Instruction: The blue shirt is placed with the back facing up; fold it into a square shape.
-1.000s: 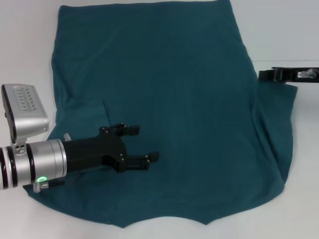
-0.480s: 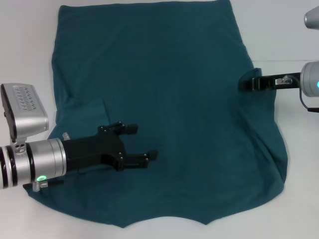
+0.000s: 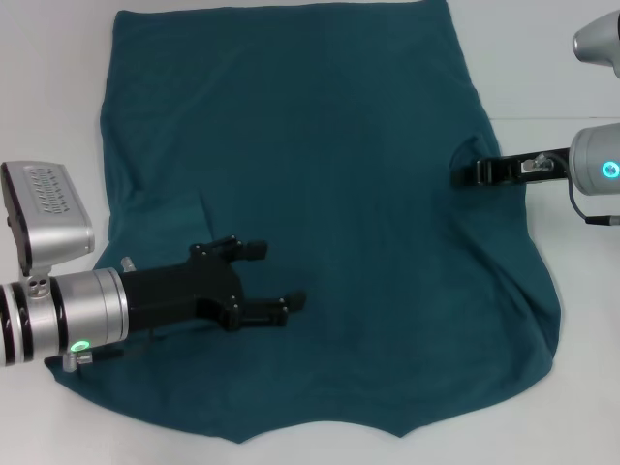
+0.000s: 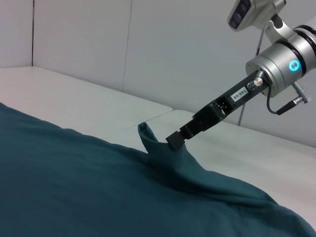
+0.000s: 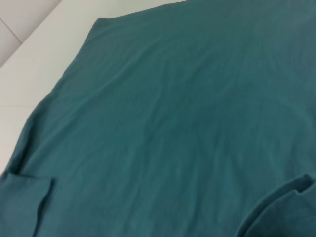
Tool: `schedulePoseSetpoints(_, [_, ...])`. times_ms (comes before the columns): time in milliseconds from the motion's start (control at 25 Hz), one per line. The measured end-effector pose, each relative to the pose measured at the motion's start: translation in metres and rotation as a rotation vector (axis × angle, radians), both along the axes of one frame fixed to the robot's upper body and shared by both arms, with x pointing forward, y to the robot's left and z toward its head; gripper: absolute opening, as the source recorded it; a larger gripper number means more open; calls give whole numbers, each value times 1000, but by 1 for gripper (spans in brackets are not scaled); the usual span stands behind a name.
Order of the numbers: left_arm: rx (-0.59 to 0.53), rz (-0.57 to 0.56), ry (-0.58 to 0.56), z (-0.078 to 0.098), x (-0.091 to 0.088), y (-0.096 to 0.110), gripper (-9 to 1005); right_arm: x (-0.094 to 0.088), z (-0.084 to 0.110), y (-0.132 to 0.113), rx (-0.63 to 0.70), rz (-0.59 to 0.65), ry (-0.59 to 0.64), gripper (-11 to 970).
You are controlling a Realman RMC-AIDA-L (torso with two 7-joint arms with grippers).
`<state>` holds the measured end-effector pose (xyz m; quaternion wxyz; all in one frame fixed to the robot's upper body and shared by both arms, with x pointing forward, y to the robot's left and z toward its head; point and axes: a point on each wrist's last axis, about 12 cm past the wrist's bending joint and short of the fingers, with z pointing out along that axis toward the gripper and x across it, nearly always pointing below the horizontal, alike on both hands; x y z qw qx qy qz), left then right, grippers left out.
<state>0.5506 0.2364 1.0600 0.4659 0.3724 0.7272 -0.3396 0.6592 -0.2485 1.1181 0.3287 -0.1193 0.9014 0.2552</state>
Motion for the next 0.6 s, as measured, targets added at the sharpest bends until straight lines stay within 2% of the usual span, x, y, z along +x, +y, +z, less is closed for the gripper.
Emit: schedulePoseSetpoints(600, [5, 9, 1, -1, 0, 1, 950, 6, 0, 23, 18, -12, 19, 47])
